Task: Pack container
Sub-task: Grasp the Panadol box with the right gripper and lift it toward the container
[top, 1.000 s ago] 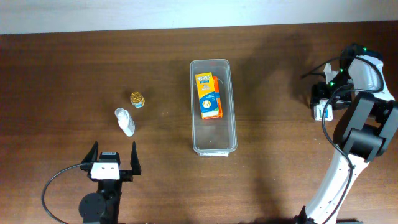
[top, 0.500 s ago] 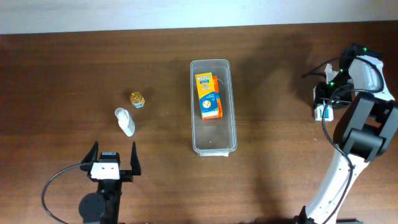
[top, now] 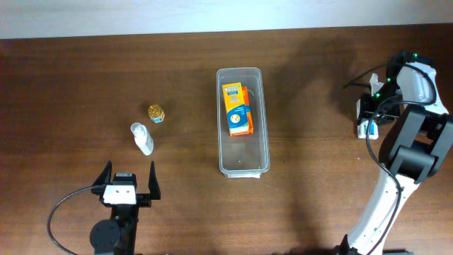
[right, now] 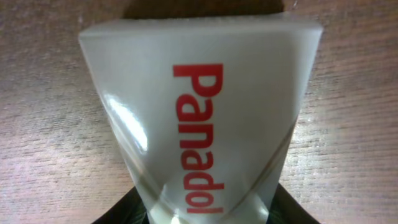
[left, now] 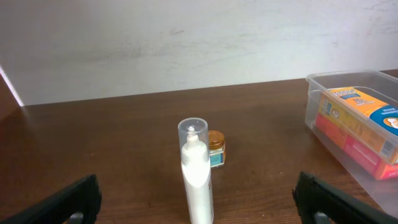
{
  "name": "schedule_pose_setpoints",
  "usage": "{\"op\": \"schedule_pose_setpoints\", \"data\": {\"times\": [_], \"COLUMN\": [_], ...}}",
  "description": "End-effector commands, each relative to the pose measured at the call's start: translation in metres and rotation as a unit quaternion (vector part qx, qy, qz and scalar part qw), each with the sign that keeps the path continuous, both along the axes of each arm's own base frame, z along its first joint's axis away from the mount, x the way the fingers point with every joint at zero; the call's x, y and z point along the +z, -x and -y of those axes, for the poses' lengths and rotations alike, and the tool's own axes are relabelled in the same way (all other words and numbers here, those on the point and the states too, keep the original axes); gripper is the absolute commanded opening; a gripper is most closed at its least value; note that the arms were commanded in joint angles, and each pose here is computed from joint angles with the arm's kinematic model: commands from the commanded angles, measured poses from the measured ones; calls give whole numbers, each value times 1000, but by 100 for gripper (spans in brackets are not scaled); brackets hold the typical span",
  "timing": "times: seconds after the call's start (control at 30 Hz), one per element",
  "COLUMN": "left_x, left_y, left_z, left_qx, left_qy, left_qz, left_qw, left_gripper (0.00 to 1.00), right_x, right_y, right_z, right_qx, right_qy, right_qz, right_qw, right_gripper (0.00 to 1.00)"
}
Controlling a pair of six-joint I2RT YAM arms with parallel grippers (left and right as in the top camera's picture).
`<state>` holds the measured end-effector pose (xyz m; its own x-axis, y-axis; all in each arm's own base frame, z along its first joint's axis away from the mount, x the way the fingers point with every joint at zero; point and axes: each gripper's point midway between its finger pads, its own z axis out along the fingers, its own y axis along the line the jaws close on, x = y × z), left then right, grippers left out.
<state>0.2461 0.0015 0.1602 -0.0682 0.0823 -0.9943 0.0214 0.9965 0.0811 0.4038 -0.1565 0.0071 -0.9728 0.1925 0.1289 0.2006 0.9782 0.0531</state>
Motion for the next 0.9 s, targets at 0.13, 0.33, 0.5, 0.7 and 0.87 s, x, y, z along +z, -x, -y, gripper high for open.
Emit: {"op": "schedule_pose_setpoints", "data": {"times": [0.13, 0.33, 0.5, 0.7, 0.87], "left_x": [-2, -2, -2, -2, -2], "left_y": [0, 0, 0, 0, 0], "left_z": [1, 1, 1, 1, 1], "left_qx": [-5, -5, -5, -5, -5], "left_qy": [-4, -4, -4, -4, -4], "left_qz": [0, 0, 0, 0, 0], "left_qw": [1000, 1000, 1000, 1000, 1000], "left_gripper": [99, 99, 99, 99, 99], "right_x": [37, 76, 120, 160, 170], "right_y": [-26, -35, -40, -50, -49], "right_z": [-20, -62, -110, -169, -213], "right_qx": [16, 33, 65, 99, 127], "right_qy": [-15, -75, -144, -214, -261], "right_qz": [34, 53, 81, 135, 139], "right_qw": [999, 995, 984, 962, 947], "right_gripper": [41, 41, 41, 41, 41]}}
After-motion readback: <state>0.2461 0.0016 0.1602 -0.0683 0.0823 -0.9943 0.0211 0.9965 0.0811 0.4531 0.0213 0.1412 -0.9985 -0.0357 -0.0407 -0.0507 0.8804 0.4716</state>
